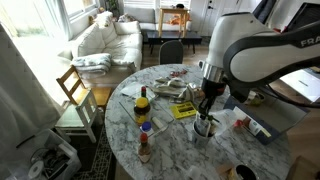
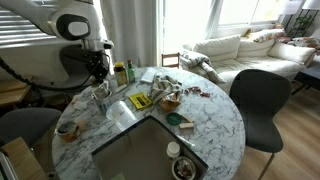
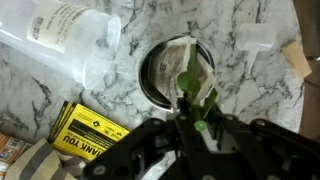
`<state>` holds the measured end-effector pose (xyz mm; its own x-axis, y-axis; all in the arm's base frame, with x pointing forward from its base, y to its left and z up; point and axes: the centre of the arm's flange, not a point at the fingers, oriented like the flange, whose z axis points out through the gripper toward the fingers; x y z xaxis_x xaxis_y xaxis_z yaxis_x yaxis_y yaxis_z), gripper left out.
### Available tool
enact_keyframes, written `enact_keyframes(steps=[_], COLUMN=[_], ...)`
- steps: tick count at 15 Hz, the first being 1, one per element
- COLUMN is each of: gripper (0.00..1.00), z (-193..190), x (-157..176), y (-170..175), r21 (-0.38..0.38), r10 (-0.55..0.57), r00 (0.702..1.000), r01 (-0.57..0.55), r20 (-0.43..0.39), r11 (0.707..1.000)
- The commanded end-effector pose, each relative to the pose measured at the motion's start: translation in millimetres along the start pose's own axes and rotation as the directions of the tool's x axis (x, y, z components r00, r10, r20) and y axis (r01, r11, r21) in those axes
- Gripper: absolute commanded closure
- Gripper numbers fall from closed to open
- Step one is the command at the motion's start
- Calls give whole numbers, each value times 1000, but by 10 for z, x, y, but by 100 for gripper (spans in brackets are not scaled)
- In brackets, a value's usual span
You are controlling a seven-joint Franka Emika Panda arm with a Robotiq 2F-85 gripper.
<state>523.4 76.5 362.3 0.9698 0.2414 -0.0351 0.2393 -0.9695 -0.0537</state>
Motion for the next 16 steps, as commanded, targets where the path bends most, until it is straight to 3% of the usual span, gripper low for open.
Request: enact_keyframes(steps=[1,9,10,11,13,16], gripper=[95,95,87,54,48,24], z=[293,592,576,542,396,146], x=[-49,0,5,5,1,28], y=[13,-3,-12,-19,-44,-94], r21=[-11,-18,-21,-24,-25,-54], r10=[39,79,85,90,90,72], r00=[999,996,996,995,996,997], r01=[-39,-79,-84,-89,-90,-73], r20=[5,35,34,30,14,-20], r11=[999,997,996,996,996,996])
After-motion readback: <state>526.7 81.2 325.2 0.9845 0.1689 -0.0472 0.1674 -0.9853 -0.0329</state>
